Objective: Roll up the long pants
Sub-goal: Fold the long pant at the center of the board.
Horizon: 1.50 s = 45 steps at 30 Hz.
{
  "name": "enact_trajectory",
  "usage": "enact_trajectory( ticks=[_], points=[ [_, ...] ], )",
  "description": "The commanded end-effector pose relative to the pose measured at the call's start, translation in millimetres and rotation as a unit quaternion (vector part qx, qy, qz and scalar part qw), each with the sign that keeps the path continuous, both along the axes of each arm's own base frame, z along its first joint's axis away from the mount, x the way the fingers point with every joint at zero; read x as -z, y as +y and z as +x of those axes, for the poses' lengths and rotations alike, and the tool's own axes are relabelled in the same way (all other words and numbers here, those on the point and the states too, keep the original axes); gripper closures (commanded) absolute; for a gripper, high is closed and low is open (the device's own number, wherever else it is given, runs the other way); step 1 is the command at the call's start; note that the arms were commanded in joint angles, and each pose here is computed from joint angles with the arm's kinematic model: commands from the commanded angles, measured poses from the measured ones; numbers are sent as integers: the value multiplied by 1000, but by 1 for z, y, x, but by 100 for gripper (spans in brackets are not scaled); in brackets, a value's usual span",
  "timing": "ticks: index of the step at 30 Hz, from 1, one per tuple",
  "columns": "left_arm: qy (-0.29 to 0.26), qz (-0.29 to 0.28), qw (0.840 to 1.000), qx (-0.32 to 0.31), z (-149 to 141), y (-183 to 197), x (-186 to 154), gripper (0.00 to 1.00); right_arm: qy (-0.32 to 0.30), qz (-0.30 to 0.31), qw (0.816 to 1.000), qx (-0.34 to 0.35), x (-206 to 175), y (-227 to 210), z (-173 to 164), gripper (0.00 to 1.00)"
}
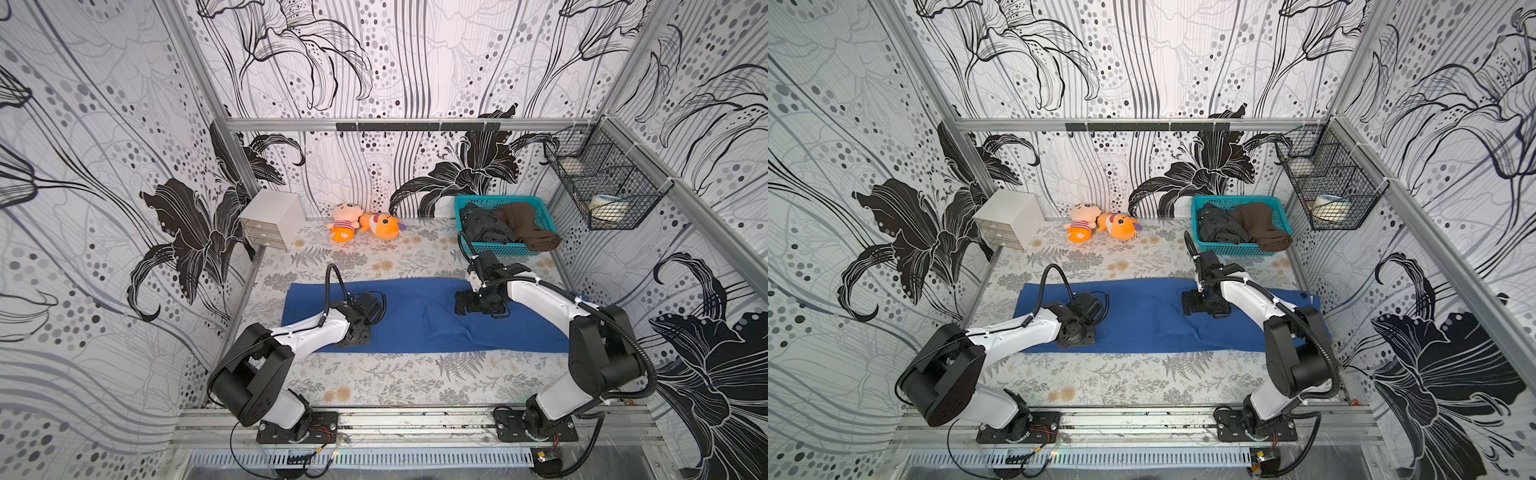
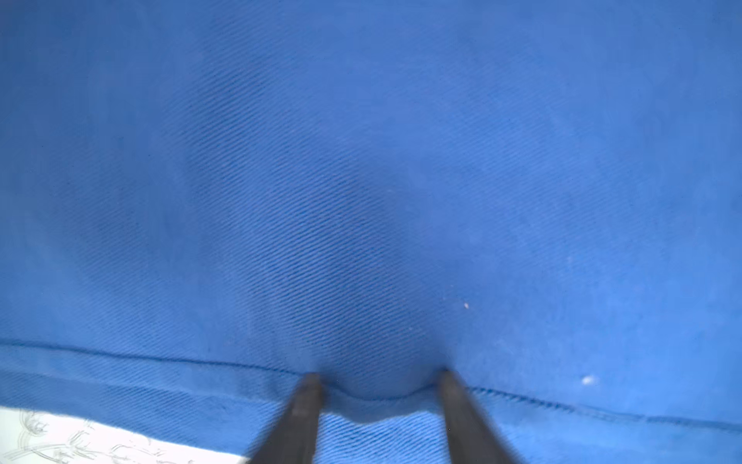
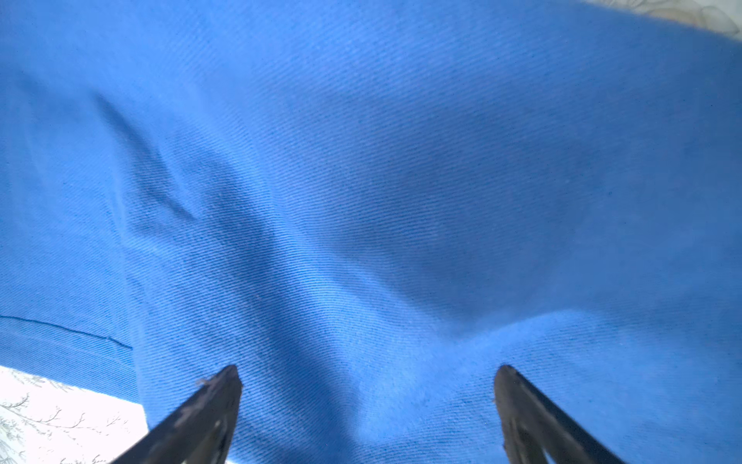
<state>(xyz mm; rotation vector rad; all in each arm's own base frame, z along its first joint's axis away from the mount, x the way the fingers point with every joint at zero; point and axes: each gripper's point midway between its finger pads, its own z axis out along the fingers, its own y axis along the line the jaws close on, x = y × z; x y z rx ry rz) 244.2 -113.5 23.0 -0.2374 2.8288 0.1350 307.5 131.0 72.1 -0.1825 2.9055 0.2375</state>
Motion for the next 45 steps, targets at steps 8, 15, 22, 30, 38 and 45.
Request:
enact_trajectory(
  ticks=[8,15,22,30,38,45],
  points=[
    [-8,35,999,-25,-6,23,-4,100,13,-6,1000,-3,10,-4,-5,0],
    [-13,8,997,-80,-17,39,-1,100,34,-35,999,24,28,-20,-5,0],
    [-4,17,994,-105,-24,46,7,100,82,-44,985,142,58,-78,3,0],
    [-7,15,995,-99,-23,46,7,100,68,-114,974,185,57,-124,26,0],
    [-4,17,995,-100,-23,47,8,100,41,-272,941,196,33,-178,39,0],
    [-5,20,996,-92,-19,46,2,100,-36,-263,936,232,-2,-184,41,0]
  ],
)
